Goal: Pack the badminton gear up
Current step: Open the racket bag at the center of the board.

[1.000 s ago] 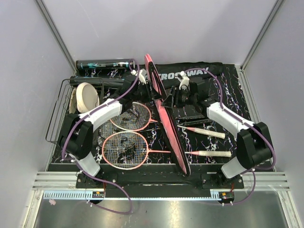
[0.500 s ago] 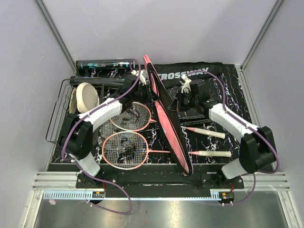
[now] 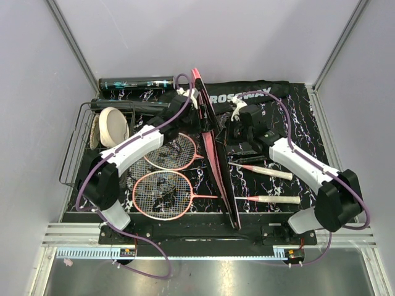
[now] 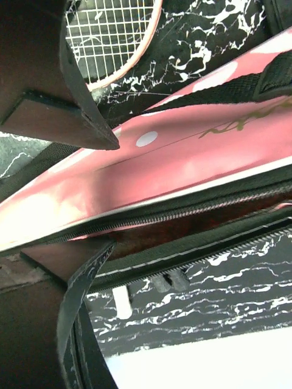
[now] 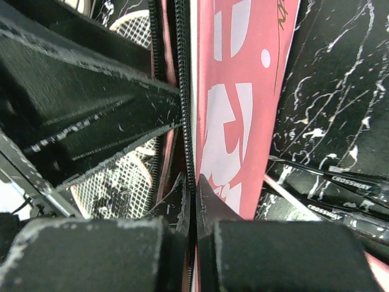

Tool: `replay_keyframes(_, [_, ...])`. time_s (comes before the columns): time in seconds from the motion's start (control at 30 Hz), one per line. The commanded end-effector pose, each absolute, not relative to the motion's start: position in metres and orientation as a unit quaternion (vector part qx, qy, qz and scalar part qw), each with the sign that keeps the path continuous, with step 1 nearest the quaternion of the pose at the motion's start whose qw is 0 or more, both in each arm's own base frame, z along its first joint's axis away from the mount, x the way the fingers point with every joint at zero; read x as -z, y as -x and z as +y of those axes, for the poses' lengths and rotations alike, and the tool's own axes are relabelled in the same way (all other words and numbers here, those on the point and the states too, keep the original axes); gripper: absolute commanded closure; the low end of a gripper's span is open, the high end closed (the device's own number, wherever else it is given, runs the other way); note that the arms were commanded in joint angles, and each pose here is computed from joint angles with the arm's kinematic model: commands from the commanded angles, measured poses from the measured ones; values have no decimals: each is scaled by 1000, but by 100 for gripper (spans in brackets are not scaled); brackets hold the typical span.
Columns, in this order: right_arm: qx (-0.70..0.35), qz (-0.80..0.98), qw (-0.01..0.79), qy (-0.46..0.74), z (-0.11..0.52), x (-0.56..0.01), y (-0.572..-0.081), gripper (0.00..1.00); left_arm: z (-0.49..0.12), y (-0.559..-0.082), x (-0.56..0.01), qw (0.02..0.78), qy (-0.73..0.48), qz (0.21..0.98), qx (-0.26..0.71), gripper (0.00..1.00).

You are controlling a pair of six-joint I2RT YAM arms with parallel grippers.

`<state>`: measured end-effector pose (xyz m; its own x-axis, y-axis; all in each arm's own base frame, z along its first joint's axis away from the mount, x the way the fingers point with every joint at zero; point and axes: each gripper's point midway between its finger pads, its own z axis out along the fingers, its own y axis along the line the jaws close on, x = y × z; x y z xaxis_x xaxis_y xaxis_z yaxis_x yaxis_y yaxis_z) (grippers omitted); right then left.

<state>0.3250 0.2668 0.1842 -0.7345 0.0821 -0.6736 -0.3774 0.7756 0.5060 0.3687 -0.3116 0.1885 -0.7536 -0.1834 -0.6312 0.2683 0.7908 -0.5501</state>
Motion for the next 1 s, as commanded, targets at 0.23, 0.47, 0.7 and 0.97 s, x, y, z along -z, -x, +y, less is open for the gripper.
replay_keyframes(0.23, [-320, 837, 443, 31, 258, -238, -342, 100, -296, -374, -186, 379, -36, 897, 224, 33])
replay_keyframes(0.47, [-330, 830, 447, 35, 259, -243, -340, 100, -301, -382, -197, 385, -76, 895, 214, 37])
replay_keyframes(0.7, [-332, 829, 447, 46, 256, -243, -331, 100, -303, -379, -215, 388, -118, 885, 230, 98])
replay_keyframes(0.97, [-352, 823, 440, 63, 261, -246, -322, 100, -308, -369, -236, 385, -115, 876, 266, 58])
